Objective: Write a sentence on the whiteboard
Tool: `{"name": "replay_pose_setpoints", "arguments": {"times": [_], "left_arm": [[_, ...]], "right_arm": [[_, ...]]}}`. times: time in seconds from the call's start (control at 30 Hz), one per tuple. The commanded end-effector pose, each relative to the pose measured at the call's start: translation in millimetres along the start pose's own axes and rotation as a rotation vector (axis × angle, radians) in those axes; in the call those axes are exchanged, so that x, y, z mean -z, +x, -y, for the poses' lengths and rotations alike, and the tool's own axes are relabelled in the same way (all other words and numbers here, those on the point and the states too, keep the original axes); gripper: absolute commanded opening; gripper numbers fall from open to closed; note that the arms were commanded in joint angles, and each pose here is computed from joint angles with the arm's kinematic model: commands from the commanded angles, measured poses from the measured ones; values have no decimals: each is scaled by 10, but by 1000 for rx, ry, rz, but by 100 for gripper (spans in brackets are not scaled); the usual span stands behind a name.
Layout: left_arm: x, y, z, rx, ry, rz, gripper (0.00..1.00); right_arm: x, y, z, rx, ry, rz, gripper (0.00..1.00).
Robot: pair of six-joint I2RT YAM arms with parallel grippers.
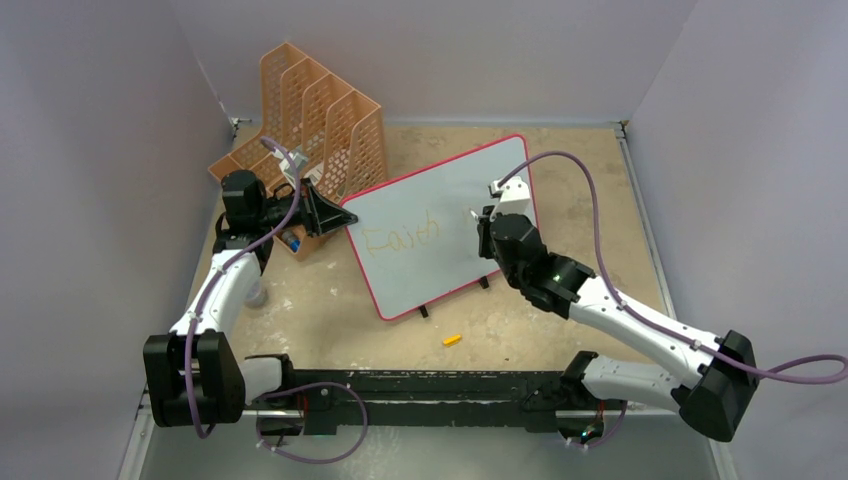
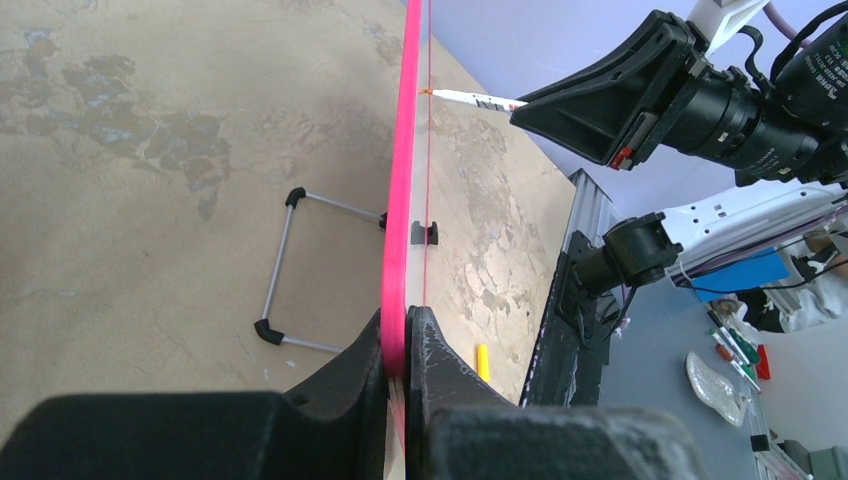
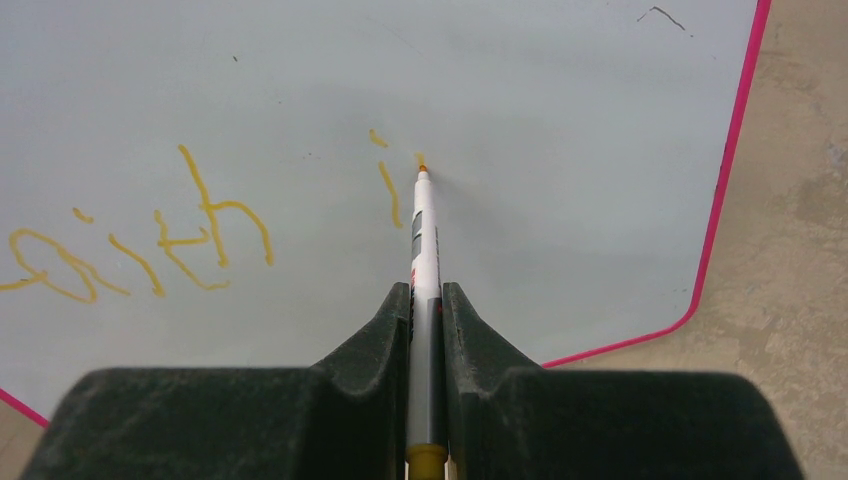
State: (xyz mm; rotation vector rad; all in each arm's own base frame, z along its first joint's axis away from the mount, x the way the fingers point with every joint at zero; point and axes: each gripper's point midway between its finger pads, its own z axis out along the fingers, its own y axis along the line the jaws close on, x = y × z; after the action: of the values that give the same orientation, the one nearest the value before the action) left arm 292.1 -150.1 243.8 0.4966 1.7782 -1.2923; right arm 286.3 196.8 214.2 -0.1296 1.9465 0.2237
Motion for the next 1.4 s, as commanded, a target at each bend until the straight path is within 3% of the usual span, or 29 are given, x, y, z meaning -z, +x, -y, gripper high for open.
{"name": "replay_pose_setpoints", "arguments": {"times": [0.0, 0.47, 0.87, 1.37], "left_arm": [[26, -264, 34, -173, 6, 45, 0], [26, -263, 34, -174, 6, 45, 0], [27, -268, 31, -176, 3, 45, 0], [27, -268, 33, -178, 5, 44, 0]], "right_arm": [[10, -58, -55, -26, -13, -24, 0], [24, 62, -57, -27, -10, -87, 0], [111, -314, -18, -66, -8, 53, 0], [13, -327, 15, -63, 18, 78, 0]]}}
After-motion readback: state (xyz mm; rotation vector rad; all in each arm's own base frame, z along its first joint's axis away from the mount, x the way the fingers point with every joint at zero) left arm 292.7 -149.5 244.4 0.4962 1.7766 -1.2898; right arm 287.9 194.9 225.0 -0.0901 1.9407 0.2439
